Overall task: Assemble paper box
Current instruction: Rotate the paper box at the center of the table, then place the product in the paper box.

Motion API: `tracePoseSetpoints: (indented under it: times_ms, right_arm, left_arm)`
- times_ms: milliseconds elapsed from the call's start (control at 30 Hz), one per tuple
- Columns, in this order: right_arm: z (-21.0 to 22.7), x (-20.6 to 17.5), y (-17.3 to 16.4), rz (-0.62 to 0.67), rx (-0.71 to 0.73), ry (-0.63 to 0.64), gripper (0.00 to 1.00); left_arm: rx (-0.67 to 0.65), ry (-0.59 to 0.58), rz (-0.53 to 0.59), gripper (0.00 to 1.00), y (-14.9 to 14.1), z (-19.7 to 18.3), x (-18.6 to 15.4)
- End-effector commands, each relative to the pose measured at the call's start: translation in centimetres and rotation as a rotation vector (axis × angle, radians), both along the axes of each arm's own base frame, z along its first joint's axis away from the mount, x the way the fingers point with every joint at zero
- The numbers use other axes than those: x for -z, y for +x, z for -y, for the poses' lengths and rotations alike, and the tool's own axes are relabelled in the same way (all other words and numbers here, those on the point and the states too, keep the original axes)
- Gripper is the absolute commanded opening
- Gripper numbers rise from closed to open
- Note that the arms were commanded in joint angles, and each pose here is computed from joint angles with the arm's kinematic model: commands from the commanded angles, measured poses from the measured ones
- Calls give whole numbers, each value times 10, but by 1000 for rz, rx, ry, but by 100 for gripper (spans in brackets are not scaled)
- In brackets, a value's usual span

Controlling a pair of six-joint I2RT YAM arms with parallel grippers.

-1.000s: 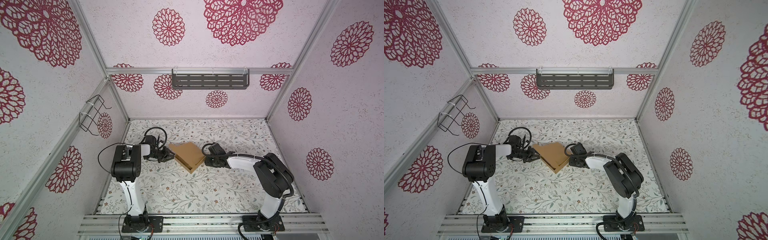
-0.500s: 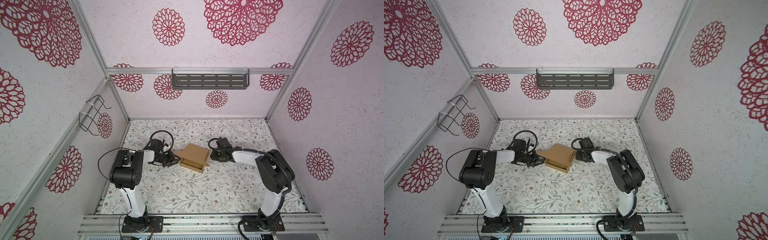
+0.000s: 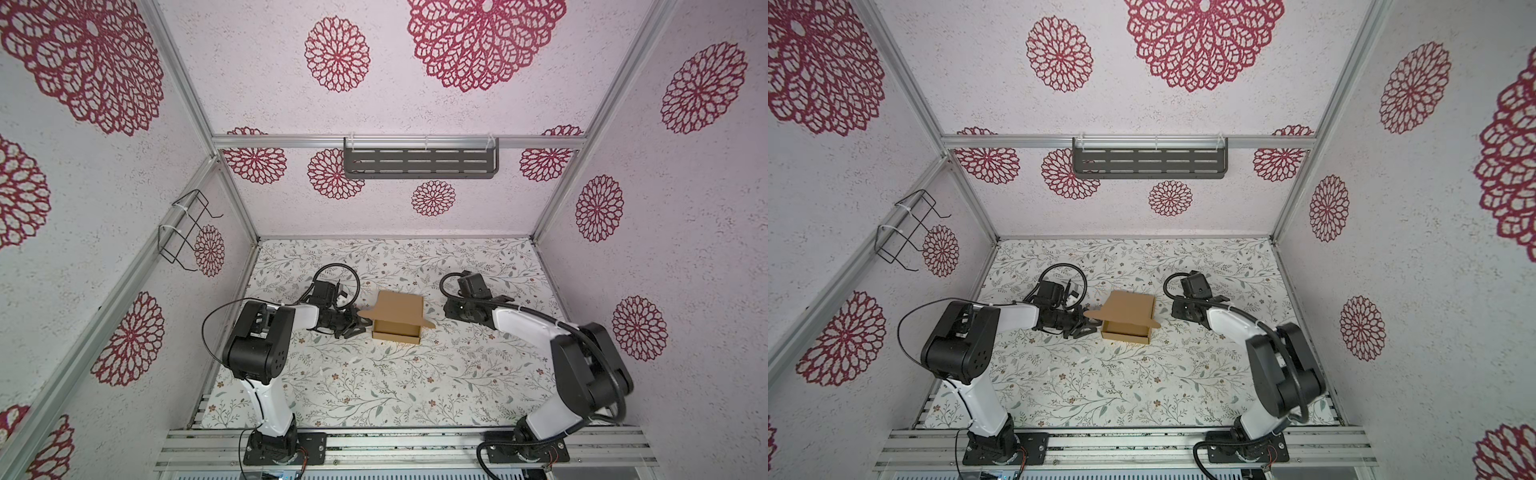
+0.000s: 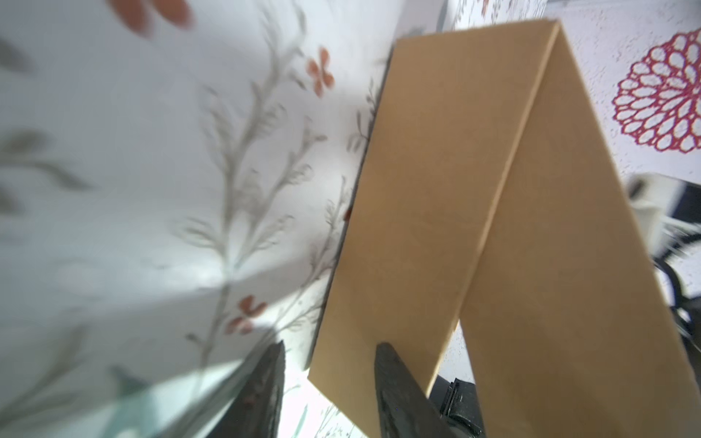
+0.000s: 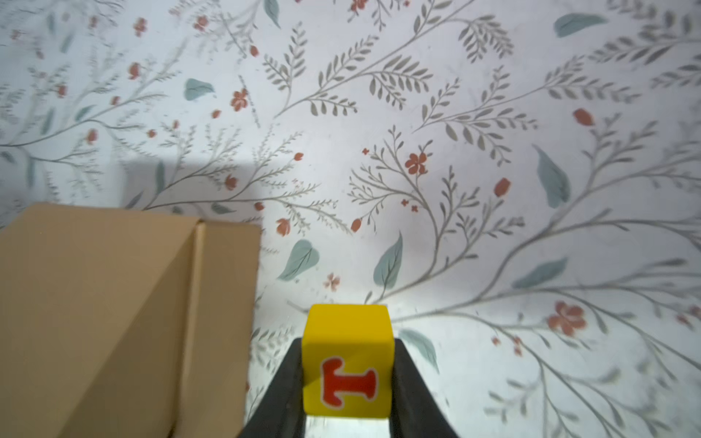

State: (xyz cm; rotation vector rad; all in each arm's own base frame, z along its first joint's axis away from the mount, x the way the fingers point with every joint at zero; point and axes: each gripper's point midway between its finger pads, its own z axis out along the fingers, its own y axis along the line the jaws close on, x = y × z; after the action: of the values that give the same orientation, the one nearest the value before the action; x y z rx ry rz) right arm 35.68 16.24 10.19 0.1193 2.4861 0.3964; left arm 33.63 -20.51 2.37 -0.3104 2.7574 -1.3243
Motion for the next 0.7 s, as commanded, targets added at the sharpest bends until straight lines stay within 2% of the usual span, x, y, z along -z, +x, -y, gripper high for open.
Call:
tracePoseSetpoints:
  times_ms: [0, 133, 233, 367, 567, 667]
  right_arm:
    - [2, -33, -27, 83, -14, -36, 17]
    - [-9, -61, -66, 156, -83, -121, 16]
    - [-9, -78, -91, 205, -66, -77, 13]
    - [-18, -95, -122, 275, -78, 15, 9]
    - [-43, -109, -152, 337, -156, -33, 9]
    - [-74, -96, -158, 366, -214, -30, 9]
  left_arm:
    - [20, -18, 34, 44, 3, 14, -15]
    - [36, 3, 65, 43, 4, 17, -23]
    - [-9, 60, 105, 42, 10, 0, -30]
    - [-114, 99, 170, 42, 21, -35, -41]
    - [-269, 174, 309, 47, 39, -95, -74]
    - [-322, 250, 397, 55, 51, -128, -98]
